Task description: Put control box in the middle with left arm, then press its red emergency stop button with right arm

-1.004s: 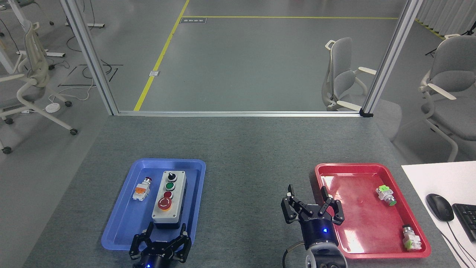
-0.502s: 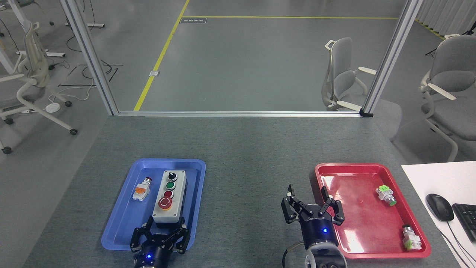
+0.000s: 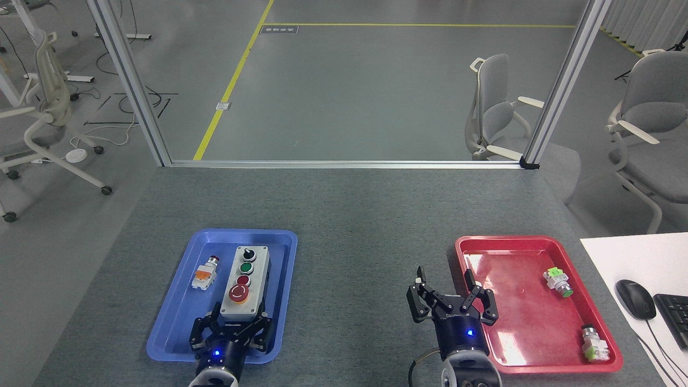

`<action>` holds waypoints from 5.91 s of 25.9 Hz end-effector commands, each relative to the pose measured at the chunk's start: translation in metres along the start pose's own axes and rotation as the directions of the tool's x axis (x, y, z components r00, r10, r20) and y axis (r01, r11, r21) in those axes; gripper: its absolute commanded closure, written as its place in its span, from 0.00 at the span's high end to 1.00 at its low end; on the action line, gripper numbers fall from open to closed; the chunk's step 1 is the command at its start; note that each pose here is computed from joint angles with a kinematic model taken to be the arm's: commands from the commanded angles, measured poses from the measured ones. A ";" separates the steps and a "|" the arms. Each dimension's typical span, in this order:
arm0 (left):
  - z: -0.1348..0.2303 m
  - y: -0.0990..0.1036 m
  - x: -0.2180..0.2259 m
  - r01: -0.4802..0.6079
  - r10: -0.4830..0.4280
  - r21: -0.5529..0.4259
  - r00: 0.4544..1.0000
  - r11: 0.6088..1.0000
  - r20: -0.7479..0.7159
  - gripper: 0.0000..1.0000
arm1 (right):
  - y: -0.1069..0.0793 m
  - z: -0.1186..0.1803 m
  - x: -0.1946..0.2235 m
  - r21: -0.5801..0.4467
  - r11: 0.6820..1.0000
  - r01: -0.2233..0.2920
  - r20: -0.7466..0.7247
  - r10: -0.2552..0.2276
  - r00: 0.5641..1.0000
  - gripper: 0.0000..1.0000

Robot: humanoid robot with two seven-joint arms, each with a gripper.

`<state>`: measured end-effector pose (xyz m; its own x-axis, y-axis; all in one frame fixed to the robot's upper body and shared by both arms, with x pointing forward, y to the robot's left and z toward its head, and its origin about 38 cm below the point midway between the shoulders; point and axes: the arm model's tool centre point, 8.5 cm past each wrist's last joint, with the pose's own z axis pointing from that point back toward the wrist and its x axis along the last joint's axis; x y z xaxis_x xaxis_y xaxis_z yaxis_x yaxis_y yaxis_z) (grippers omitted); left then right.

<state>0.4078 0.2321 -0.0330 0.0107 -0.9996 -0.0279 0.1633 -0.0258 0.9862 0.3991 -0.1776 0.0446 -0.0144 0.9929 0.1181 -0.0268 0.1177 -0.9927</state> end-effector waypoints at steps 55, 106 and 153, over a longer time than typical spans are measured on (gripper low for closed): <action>0.016 0.019 0.234 0.218 -0.215 0.059 0.819 0.974 0.532 0.13 | -0.003 0.002 -0.027 -0.029 0.999 -0.017 -0.039 0.016 0.999 0.99; 0.022 0.125 -0.127 -0.148 0.122 0.324 0.987 0.934 0.099 0.99 | 0.013 0.016 0.067 0.004 0.999 -0.042 0.283 0.039 0.958 0.25; 0.021 0.088 -0.120 -0.157 0.187 0.244 0.976 0.957 -0.108 0.99 | 0.012 0.016 0.008 -0.035 0.999 -0.019 0.003 0.019 1.000 0.97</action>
<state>0.4102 0.3558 0.0786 0.1534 -0.9774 0.1456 -0.1330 0.1256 0.9831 0.3837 -0.1429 0.0350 -0.0743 0.9912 0.1099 0.0013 0.1103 -0.9939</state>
